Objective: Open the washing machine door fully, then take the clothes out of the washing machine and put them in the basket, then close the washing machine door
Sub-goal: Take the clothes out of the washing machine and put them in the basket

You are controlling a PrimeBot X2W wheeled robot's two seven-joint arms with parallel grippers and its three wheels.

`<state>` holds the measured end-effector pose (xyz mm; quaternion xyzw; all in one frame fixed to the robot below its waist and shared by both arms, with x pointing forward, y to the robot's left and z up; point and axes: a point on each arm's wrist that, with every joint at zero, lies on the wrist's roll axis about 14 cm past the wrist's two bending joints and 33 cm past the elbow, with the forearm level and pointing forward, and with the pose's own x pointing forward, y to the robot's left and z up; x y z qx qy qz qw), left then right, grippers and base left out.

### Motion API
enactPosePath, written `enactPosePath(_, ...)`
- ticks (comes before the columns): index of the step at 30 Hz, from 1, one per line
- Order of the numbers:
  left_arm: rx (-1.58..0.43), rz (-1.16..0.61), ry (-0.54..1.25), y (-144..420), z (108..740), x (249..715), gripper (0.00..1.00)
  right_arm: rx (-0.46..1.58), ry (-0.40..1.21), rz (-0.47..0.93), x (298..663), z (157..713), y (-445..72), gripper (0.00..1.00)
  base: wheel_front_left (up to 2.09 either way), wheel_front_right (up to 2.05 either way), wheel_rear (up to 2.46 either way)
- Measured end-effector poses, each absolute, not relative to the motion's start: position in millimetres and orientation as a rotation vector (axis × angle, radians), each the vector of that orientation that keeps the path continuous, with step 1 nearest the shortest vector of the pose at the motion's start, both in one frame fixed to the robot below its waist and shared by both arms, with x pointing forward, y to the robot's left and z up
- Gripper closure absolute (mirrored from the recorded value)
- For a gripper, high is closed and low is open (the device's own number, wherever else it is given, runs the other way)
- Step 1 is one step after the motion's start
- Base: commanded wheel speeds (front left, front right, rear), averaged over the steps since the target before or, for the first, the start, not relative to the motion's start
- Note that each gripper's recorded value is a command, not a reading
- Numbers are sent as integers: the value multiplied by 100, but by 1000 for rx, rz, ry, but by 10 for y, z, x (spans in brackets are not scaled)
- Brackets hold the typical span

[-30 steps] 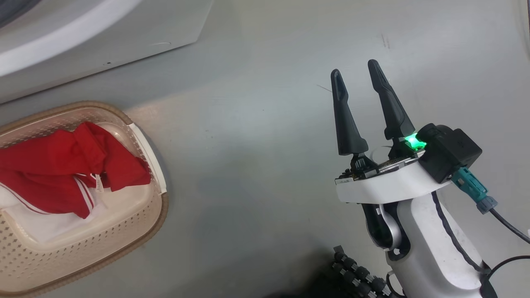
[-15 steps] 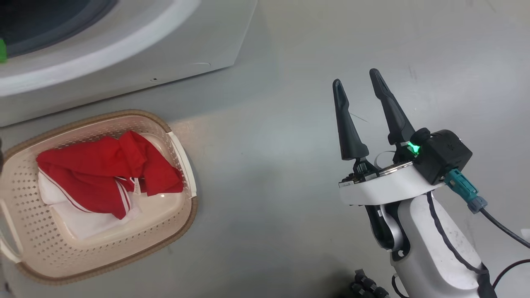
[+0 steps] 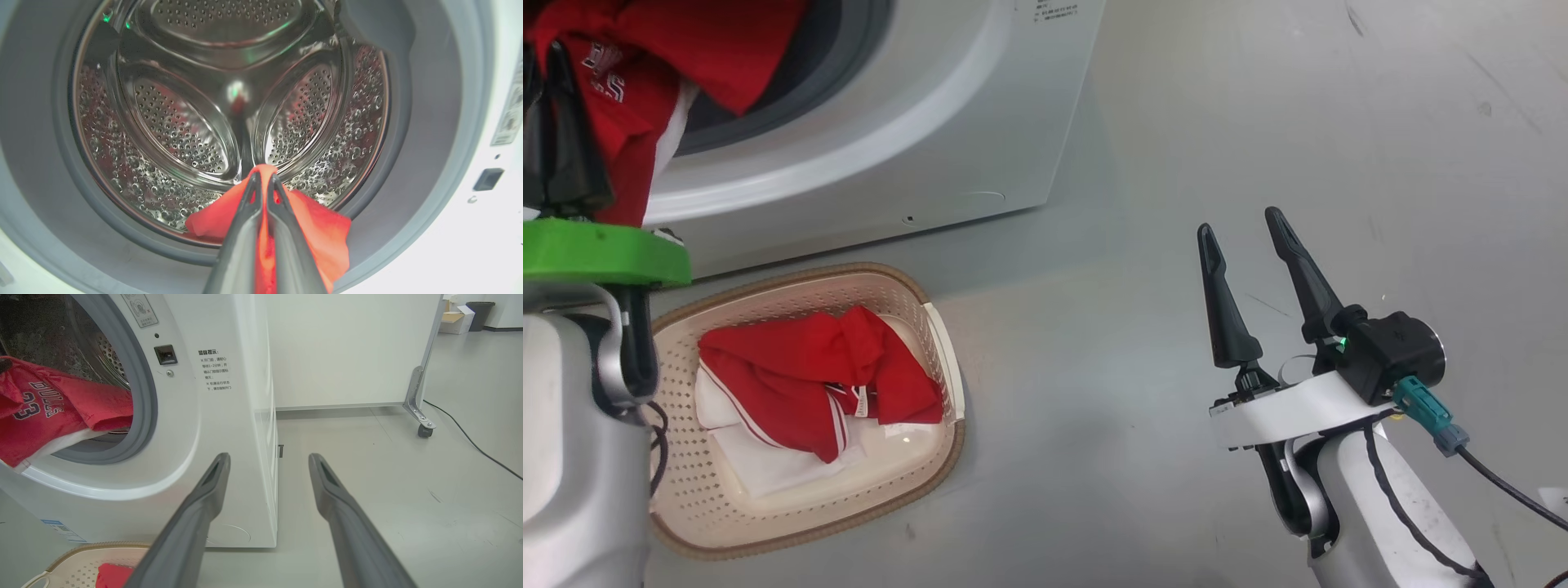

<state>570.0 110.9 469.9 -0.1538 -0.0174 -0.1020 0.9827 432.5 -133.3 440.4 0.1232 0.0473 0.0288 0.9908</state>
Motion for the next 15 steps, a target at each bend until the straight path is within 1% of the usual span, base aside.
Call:
enactPosePath(4, -319, -177, -118, 1194, 4940, 5515, 100, 250, 80, 74, 4264, 4478, -1291, 0, 0, 0, 0)
enactPosePath(15, -297, -148, -239, 1392, 5487, 5109, 100, 264, 43, 123, 4123, 4663, -1142, 0, 0, 0, 0)
